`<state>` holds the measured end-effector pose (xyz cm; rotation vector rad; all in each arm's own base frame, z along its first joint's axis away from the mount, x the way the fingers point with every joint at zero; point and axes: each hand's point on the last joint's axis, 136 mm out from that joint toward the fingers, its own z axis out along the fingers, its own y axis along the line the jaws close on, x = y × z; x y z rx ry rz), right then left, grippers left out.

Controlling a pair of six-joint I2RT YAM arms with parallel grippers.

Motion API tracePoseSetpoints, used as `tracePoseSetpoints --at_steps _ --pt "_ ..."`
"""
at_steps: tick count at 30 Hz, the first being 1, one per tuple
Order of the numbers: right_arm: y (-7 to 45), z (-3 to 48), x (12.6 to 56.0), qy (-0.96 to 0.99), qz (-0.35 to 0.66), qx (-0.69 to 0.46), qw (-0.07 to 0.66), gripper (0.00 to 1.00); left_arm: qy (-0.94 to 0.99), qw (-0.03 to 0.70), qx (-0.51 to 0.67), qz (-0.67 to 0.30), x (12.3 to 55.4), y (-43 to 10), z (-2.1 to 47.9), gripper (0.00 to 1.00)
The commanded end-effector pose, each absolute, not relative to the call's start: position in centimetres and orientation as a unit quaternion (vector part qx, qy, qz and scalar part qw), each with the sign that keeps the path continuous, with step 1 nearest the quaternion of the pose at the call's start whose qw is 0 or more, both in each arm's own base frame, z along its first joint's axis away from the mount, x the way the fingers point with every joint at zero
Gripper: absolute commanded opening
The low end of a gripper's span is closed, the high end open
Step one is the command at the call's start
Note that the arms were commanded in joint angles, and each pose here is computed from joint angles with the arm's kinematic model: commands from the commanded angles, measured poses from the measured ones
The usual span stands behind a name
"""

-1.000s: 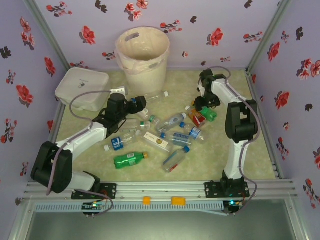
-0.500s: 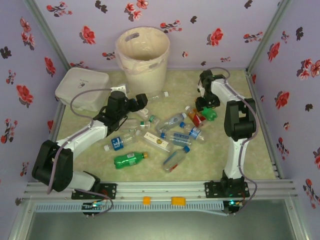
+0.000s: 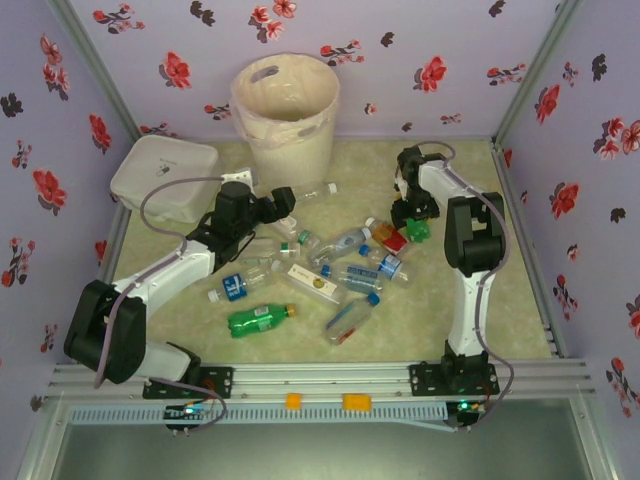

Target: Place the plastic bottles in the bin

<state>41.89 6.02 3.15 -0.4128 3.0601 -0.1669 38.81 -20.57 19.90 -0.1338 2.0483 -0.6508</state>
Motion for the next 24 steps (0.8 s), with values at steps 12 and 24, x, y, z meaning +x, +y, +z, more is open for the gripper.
tracePoseSetpoints --at_steps 12,24 --pt "8.3 11.0 43.9 0.983 0.007 -0.113 0.143 0.53 0.818 0.506 -0.077 -0.264 39.3 -18.4 22.4 1.0" --pt "20.7 27.1 46.5 0.89 0.218 -0.11 0.386 0.51 0.803 0.526 -0.112 -0.257 38.7 -14.8 22.7 1.0"
